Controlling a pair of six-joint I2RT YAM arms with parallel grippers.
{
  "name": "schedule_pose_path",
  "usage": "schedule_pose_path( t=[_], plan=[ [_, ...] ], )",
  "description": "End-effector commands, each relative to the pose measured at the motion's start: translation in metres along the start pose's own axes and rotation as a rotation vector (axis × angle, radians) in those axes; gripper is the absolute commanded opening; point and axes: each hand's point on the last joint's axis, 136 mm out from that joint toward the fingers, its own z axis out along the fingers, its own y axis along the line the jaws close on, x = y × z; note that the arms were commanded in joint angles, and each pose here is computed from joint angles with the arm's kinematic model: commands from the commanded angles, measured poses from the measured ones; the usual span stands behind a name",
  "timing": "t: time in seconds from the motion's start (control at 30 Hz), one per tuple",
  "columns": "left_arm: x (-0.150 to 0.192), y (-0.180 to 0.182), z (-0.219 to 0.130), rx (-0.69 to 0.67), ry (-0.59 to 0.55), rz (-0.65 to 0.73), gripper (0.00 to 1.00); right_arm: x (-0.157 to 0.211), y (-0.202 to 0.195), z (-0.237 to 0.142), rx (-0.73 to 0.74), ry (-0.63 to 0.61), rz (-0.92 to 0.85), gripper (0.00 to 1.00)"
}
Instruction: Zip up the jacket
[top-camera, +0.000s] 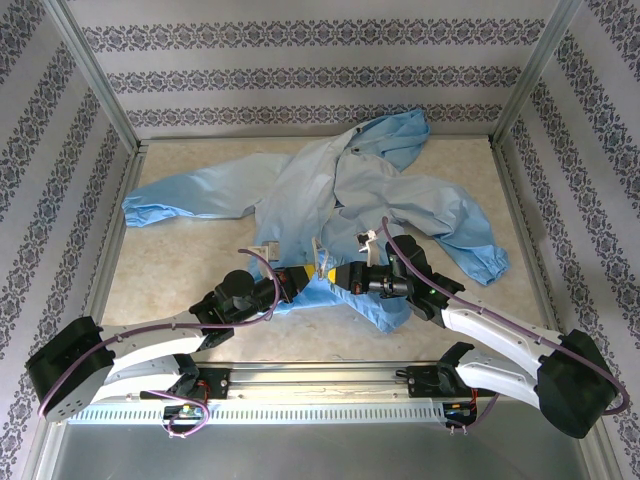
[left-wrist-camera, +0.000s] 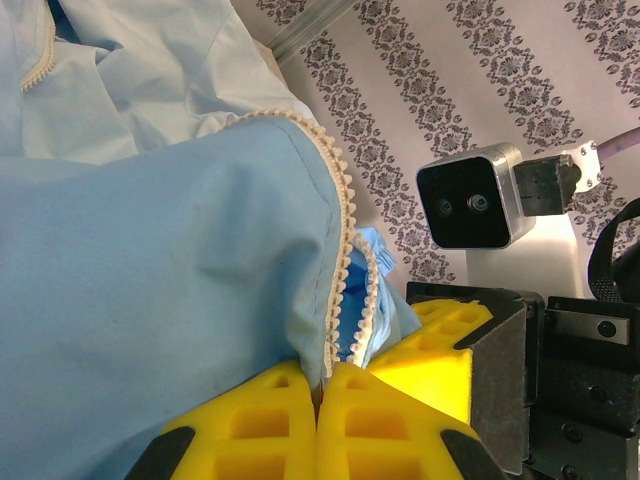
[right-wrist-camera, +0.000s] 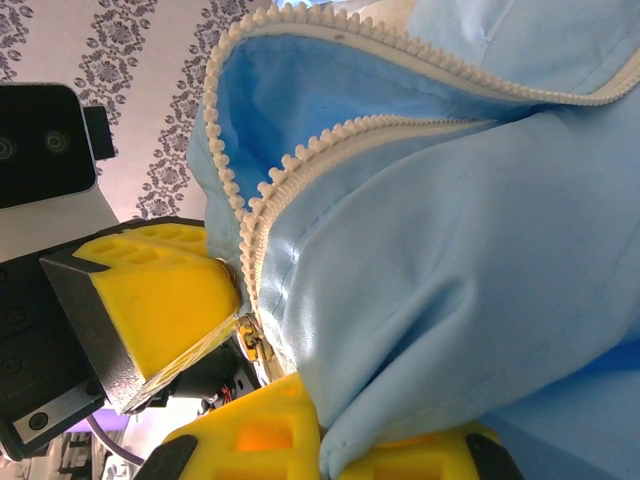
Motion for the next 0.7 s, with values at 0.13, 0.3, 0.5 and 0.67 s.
schedule_pose_path(
  t=[0.13,0.3,0.5,0.67],
  plan=[
    [0.0007,-0.0062,-0.0006,0.027,-0.018,-0.002,0.00,-0.0190,0.0086,-0.0076,-0.016,-0.090,-0.018,0.00],
    [0.0007,-0.0066,-0.0031,0.024,-0.022,-0.003,0.00,-0.0190,0.0061,-0.0081,-0.008,-0.101,-0.011,0.00],
    [0.0038,-0.0077,-0.0048,0.019,-0.008,0.004,0.00,-0.0189,0.0044,-0.0096,-0.002,-0.114,-0.006,0.00],
    [0.0073,-0.0061,-0.0059,0.010,0.010,0.015,0.00,-0.0176,0.0017,-0.0087,0.004,-0.110,-0.003,0.00]
  ],
)
